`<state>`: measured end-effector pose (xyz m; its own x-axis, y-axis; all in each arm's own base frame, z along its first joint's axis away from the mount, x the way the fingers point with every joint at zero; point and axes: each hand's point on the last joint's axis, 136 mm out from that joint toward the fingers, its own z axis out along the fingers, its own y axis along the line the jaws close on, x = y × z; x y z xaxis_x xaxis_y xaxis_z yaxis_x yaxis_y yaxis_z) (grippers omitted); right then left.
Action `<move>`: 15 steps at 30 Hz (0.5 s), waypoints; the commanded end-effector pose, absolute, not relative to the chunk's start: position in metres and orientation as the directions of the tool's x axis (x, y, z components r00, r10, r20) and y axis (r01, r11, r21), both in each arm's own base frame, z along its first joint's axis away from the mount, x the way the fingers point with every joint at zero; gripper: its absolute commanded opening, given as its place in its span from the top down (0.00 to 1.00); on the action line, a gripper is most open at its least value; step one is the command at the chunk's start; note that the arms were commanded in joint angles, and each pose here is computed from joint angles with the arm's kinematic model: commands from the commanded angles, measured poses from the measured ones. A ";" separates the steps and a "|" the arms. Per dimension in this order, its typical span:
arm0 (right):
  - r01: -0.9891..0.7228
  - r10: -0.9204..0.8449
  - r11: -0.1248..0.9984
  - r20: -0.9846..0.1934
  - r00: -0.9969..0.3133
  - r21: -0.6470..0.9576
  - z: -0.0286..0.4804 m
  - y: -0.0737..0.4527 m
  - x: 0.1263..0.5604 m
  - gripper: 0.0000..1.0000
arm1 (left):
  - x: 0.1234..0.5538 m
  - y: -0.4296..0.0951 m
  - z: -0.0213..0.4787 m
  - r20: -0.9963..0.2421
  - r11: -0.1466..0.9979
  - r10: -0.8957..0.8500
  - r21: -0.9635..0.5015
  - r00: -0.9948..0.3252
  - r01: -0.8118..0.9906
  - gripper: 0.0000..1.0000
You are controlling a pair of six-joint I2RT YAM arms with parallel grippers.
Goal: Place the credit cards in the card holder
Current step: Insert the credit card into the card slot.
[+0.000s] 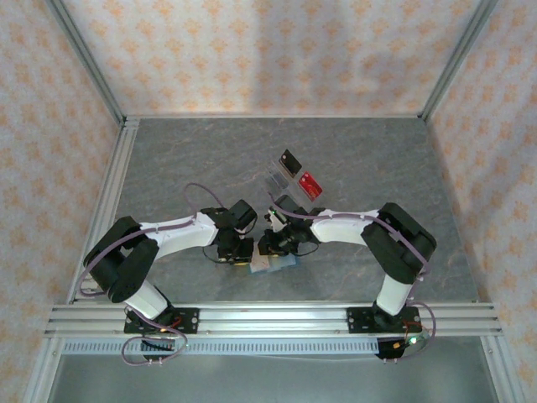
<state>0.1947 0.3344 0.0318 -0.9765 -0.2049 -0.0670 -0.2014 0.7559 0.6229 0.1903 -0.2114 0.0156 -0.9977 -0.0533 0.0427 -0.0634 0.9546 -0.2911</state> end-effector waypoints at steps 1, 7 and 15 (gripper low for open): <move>-0.190 -0.196 0.785 -0.055 -0.979 0.590 0.037 0.325 0.191 0.74 | 0.187 -0.205 0.004 0.050 0.959 -0.058 -0.273 -0.997 -0.070 0.91; -0.201 -0.188 0.770 -0.085 -0.978 0.605 0.056 0.325 0.197 0.64 | 0.187 -0.206 0.004 0.053 0.957 -0.060 -0.280 -0.997 -0.072 0.91; -0.248 -0.207 0.738 -0.139 -0.968 0.628 0.092 0.329 0.201 0.62 | 0.188 -0.209 0.004 0.058 0.954 -0.061 -0.291 -0.996 -0.075 0.91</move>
